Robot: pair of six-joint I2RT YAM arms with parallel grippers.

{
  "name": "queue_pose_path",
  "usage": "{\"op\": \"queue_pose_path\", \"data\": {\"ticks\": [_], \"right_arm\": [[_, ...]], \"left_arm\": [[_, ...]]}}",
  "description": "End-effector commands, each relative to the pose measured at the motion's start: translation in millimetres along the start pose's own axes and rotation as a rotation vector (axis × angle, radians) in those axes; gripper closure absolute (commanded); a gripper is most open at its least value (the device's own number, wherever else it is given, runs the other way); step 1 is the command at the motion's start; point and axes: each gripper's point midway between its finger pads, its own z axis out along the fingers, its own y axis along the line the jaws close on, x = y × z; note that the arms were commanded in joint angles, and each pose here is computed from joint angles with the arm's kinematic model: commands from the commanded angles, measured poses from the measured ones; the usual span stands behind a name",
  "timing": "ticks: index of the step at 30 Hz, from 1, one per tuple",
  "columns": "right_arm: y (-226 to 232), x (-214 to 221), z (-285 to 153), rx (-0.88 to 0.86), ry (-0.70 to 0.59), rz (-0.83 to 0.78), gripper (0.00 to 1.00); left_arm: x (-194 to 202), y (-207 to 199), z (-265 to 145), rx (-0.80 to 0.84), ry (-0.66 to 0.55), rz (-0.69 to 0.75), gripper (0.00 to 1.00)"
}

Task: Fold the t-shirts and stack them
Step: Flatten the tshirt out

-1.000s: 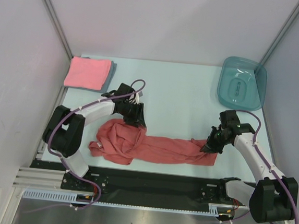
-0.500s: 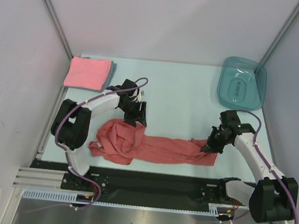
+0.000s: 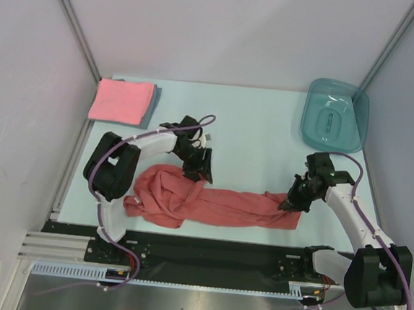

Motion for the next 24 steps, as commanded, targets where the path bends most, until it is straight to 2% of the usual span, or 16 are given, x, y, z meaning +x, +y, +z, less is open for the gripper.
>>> {"op": "queue_pose_path", "data": {"ticks": [1,5,11,13,16,17,20,24], "right_arm": [[4.7,-5.5,-3.5,-0.019,-0.013,-0.022,1.0],[5.0,-7.5,-4.2,-0.023,-0.019,-0.027,1.0],[3.9,-5.0,-4.1,-0.026,-0.016,-0.029,1.0],[3.5,-4.8,-4.6,-0.027,-0.018,-0.028,1.0],[4.2,-5.1,-4.2,-0.03,-0.016,-0.023,1.0],[4.5,-5.2,-4.0,-0.032,-0.015,-0.023,1.0],[4.5,-4.8,-3.4,-0.031,-0.009,-0.025,1.0],[4.7,-3.6,-3.1,-0.037,-0.01,-0.023,1.0]], "left_arm": [[5.8,-74.8,-8.1,0.222,-0.018,0.057,0.44],[2.7,-101.3,-15.0,0.246,-0.044,0.08,0.48],[-17.0,-77.1,-28.1,0.025,-0.132,0.14,0.5],[-28.8,-64.8,-37.2,-0.097,-0.206,0.161,0.51],[-33.2,-51.9,-41.7,-0.22,-0.244,0.188,0.46],[-34.1,-48.8,-41.0,-0.252,-0.238,0.195,0.43],[-31.8,-29.0,-28.2,-0.374,-0.154,0.134,0.44],[-32.4,-28.6,-13.1,-0.392,-0.103,0.024,0.44]]}}
